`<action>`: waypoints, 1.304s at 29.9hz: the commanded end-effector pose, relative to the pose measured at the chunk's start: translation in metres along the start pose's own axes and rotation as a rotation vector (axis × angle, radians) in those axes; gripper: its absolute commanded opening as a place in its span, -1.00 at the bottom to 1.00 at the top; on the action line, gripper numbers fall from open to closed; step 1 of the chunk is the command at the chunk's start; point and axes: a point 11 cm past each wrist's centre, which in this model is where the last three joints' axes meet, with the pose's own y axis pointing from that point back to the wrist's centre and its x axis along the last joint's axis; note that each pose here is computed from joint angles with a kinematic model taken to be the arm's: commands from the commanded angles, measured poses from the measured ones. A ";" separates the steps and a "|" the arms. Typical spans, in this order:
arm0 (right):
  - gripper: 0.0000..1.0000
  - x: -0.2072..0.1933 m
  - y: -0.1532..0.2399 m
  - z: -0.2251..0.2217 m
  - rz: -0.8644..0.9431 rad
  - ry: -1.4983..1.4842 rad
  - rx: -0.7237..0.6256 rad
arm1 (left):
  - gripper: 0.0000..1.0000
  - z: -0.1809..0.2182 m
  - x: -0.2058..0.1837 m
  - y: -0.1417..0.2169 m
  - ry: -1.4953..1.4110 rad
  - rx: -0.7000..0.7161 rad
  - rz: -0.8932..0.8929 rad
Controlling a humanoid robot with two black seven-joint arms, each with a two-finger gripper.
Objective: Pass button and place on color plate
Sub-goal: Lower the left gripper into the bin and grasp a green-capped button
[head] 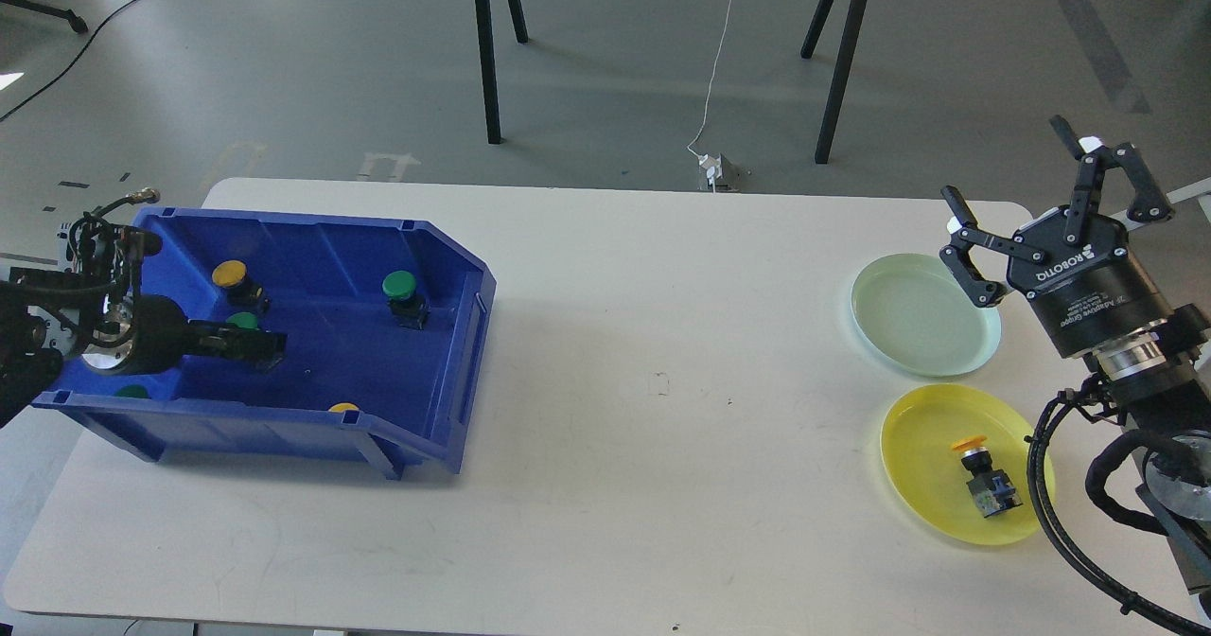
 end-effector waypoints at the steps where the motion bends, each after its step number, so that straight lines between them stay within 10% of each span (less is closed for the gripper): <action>1: 0.93 0.000 0.001 0.001 0.002 -0.001 -0.001 | 0.84 -0.002 0.000 0.000 0.002 0.010 0.001; 30: 0.93 0.002 0.008 0.002 0.001 -0.011 -0.003 | 0.30 -0.005 0.000 -0.014 0.030 0.043 0.014; 39: 0.93 0.004 0.009 0.003 0.006 -0.011 -0.005 | -0.67 -0.005 0.000 -0.014 0.030 0.043 0.014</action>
